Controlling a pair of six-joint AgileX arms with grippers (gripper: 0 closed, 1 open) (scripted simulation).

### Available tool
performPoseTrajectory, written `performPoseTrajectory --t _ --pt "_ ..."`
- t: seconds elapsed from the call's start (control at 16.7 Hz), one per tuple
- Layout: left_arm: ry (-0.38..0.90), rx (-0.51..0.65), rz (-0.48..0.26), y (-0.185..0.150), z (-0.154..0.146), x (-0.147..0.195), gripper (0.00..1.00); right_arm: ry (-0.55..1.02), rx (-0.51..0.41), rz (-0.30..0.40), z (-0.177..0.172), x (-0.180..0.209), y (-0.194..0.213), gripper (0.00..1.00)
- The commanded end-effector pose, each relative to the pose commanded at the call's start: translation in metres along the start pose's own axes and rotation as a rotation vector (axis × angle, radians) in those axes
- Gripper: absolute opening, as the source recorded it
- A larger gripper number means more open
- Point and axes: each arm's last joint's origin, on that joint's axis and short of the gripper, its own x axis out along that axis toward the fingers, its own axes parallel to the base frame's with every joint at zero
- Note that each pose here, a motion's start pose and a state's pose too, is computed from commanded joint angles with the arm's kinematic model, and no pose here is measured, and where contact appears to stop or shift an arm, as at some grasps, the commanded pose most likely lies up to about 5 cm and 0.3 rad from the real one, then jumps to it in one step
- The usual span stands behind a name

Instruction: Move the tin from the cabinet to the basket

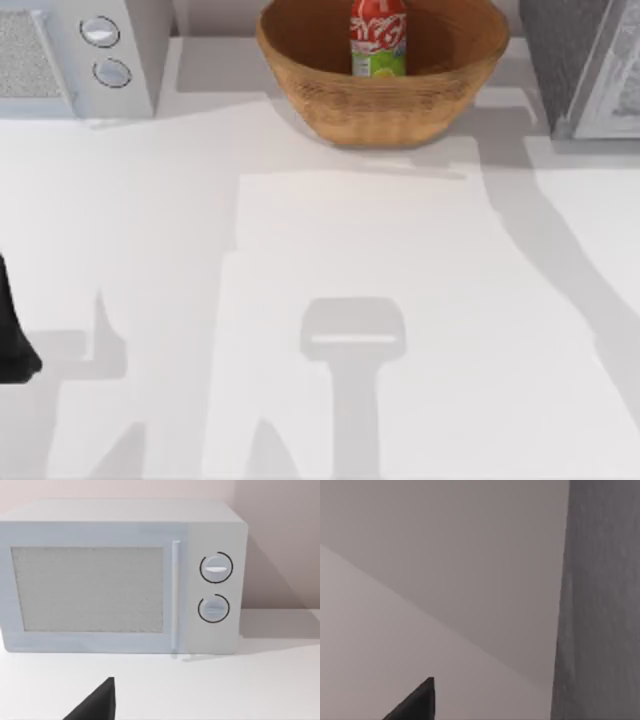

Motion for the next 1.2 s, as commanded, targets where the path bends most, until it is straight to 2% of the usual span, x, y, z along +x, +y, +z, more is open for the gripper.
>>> performPoseTrajectory --t 0.12,0.24,0.42,0.54,0.72,0.9,1.2 --pt "0.000 0.000 0.000 0.000 0.000 0.000 1.00 -0.018 0.003 -0.004 0.009 -0.052 -0.036 1.00" --pt "0.000 0.000 0.000 0.000 0.000 0.000 1.00 -0.036 0.006 -0.008 0.003 -0.106 -0.065 1.00" --pt "0.000 0.000 0.000 0.000 0.000 0.000 1.00 -0.053 0.005 -0.010 -0.032 -0.173 -0.094 1.00" --pt "0.000 0.000 0.000 0.000 0.000 0.000 1.00 -0.050 0.002 -0.010 -0.066 -0.203 -0.105 1.00" --pt "0.000 0.000 0.000 0.000 0.000 0.000 1.00 -0.021 -0.003 -0.008 -0.120 -0.226 -0.113 1.00" --pt "0.000 0.000 0.000 0.000 0.000 0.000 1.00 0.015 -0.004 -0.006 -0.160 -0.232 -0.117 1.00" --pt "0.000 0.000 0.000 0.000 0.000 0.000 1.00 0.031 -0.004 -0.005 -0.174 -0.233 -0.119 1.00"
